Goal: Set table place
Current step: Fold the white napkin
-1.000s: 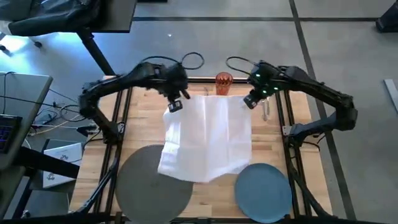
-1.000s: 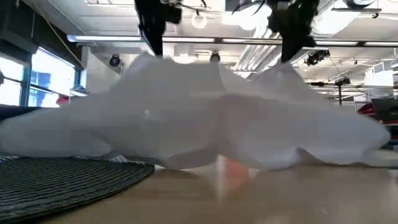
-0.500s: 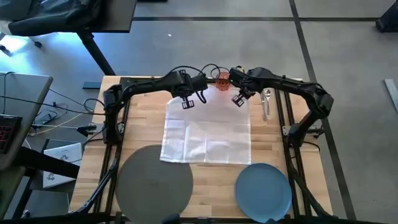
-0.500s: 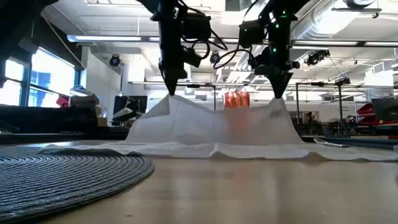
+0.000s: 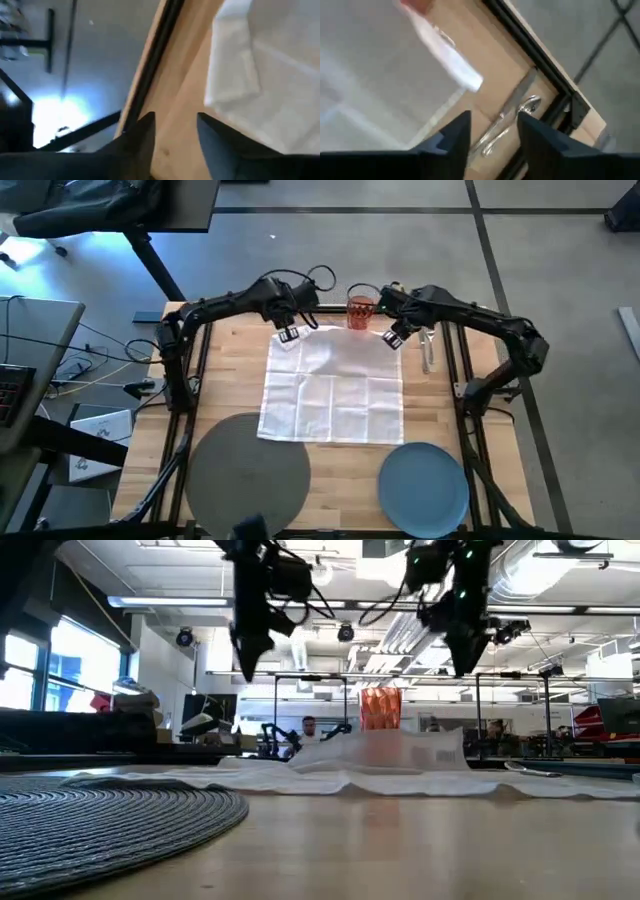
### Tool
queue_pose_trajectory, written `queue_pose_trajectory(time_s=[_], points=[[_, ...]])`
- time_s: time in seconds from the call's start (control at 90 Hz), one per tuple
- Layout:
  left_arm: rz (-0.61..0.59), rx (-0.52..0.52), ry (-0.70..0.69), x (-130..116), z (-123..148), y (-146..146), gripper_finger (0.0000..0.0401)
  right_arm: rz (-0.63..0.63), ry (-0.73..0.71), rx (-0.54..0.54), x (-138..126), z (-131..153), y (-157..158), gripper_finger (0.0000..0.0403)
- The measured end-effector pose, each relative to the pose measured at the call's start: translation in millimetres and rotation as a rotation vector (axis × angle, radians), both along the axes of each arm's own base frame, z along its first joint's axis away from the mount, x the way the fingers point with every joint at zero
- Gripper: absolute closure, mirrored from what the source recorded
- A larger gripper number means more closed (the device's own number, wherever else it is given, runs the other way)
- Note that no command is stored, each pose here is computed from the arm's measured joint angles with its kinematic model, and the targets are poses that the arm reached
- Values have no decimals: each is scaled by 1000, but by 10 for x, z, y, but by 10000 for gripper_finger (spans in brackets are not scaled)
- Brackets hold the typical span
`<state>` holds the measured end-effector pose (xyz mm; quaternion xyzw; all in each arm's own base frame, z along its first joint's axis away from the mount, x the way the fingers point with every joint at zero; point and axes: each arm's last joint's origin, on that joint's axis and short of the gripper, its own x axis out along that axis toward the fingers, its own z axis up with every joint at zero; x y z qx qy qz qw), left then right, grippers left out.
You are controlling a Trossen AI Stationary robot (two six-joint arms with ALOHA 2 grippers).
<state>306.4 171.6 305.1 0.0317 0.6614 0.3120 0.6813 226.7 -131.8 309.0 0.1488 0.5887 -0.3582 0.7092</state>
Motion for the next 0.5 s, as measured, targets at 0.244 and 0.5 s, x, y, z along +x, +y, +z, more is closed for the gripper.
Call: queue_pose_trajectory(time_s=[0.244, 0.5], points=[[-149, -630, -319, -255, 201, -609, 272, 271, -355, 386, -89, -299, 714, 233], [-134, -762, -239, -384, -619, -1227, 349, 187, -387, 523, 36, -1107, 1384, 344]])
